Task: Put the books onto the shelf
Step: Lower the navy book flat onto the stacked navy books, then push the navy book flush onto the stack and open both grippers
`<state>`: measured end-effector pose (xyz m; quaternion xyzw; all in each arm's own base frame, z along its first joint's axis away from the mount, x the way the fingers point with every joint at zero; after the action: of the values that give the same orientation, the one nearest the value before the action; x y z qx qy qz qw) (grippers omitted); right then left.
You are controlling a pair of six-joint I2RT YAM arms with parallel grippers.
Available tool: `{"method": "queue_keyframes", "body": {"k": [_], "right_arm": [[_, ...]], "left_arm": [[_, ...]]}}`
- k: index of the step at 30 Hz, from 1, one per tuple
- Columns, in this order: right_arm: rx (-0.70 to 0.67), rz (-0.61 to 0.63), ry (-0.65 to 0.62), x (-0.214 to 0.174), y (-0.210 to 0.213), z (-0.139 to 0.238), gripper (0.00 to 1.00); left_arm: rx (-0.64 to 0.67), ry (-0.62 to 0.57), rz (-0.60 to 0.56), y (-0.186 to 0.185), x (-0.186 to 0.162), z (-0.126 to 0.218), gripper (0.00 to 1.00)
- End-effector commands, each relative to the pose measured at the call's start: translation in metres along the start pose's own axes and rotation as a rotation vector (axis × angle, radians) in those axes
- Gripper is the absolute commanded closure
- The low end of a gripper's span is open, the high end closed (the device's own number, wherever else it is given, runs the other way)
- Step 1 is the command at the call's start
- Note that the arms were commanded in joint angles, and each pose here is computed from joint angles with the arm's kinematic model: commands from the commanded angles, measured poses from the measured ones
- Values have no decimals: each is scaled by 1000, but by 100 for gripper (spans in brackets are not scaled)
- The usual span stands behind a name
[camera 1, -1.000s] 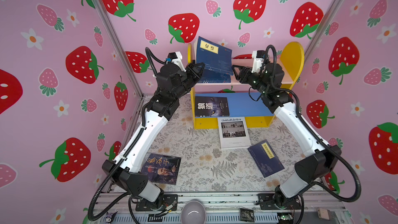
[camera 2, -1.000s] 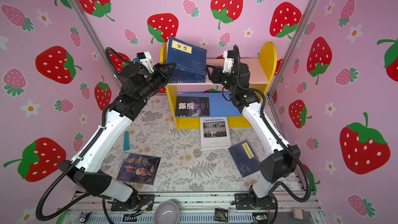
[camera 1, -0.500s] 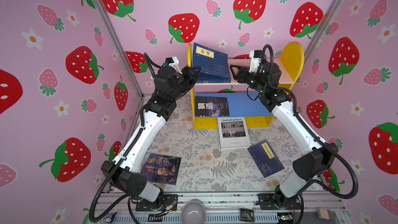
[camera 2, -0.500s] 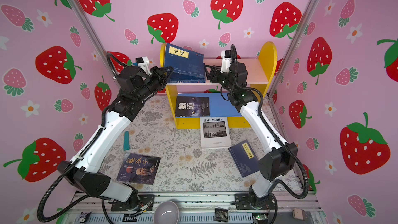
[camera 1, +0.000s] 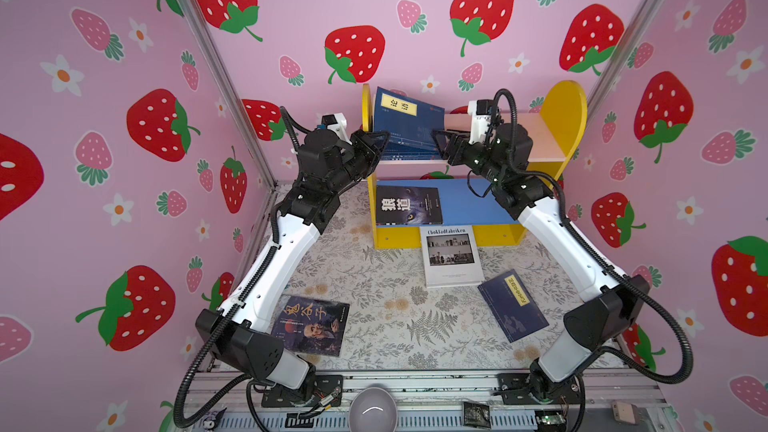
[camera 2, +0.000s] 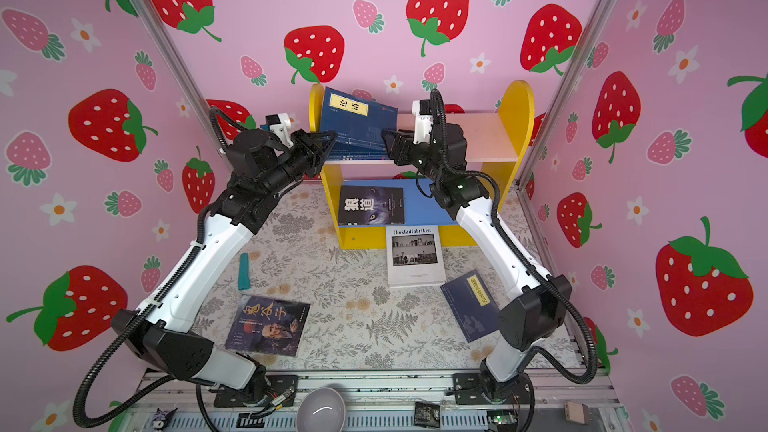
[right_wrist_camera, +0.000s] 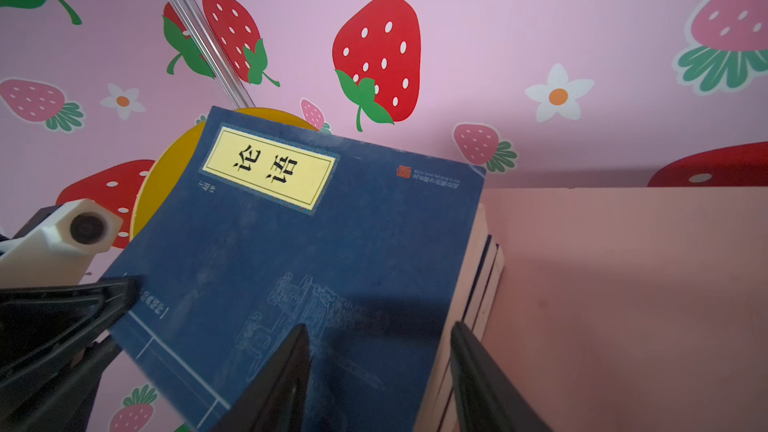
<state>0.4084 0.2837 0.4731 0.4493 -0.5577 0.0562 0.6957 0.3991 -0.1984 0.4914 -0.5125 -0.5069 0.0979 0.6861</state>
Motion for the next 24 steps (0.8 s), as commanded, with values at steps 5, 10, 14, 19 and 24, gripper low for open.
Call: {"method": "queue_keyframes", "body": {"k": [5,10,14,19,24], "right_arm": [[-14,26,-31,9,2,3,45],[-28,25,-9,2,-2,-3,47],[-68,39,17,-10,-8,-10,48],[-121,62,37,-22,-12,-13,51],[-138,69,44,-26,-14,-12,52]], "left_arm": [[-69,-33,8,-15,10,7,100],[-56,-34,16,-9,10,7,100],[-42,-44,17,-6,11,9,100],[-18,-62,17,1,14,13,77],[6,-89,18,8,19,23,56]]}}
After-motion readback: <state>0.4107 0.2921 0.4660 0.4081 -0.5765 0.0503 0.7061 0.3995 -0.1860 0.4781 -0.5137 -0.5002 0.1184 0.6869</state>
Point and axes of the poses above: each gripper's point midway between its finger pads, its own z axis back along the fingers, its own y axis along the line the jaws close on, x = y × z, the point moved 3 cm from there along z, back along the fingers, and after that the axes turned 13 degrees about -z, right-handed, at the moved point
